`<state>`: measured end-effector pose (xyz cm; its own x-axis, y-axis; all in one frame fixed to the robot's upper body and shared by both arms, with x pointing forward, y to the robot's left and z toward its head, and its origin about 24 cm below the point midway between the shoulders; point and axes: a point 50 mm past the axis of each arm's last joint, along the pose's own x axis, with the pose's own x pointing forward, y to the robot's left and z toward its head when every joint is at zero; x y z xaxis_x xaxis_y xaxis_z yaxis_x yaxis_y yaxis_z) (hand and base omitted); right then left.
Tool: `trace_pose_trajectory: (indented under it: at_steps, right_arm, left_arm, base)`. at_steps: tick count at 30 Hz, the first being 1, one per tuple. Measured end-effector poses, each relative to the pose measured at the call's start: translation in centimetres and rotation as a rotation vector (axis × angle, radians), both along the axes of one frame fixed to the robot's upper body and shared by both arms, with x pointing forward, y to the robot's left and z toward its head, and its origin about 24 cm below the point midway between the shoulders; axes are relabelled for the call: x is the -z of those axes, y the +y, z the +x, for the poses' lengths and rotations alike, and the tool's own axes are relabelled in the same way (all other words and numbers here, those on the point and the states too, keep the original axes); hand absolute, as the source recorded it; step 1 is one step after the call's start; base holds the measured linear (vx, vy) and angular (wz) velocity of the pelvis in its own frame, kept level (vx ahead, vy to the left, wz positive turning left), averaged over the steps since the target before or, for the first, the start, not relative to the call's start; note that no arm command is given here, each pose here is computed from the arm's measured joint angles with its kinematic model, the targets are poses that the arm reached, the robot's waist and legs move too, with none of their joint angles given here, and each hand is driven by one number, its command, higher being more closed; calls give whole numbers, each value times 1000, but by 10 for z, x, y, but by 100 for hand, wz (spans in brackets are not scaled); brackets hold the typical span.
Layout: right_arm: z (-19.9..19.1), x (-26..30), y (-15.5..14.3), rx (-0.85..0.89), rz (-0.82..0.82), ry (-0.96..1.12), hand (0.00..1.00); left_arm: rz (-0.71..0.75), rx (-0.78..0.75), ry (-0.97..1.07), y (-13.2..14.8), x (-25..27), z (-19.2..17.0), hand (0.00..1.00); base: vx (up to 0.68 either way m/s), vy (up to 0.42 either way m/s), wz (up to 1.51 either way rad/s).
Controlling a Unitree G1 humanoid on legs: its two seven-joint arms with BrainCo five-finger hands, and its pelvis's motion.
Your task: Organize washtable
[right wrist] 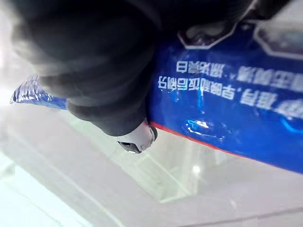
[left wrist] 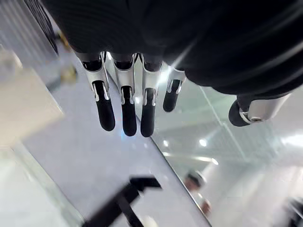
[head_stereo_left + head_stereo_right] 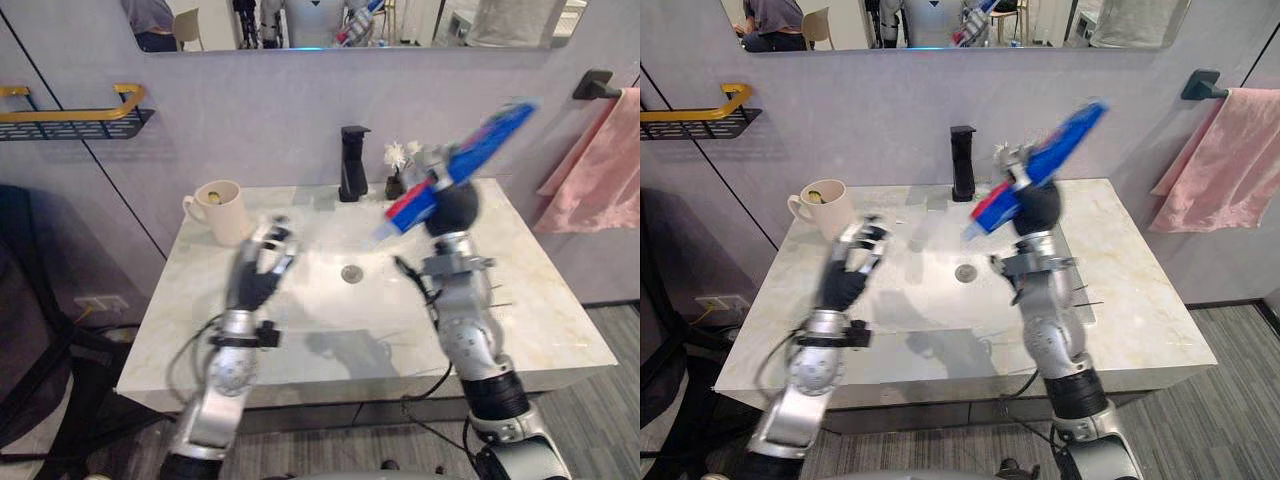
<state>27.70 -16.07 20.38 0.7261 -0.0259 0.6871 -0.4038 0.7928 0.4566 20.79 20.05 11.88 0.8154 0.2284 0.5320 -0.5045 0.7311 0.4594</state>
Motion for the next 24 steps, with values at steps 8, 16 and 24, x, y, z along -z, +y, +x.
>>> trace_pose_trajectory:
  at_steps: [8, 16, 24]
  right_arm:
    - [-14, 24, -26, 196, -79, 94, 100]
    - [-15, 41, -43, 392, -167, 205, 100]
    - [-11, 61, -51, 498, -237, 313, 100]
  left_arm:
    - [-326, -429, 38, 67, 39, -46, 0]
    - [-719, -744, 548, 88, 169, -122, 0]
    - [-838, -716, 829, 65, 219, -150, 0]
  base:
    - [-5, -25, 15]
    - [-24, -11, 13]
    - [2, -5, 22]
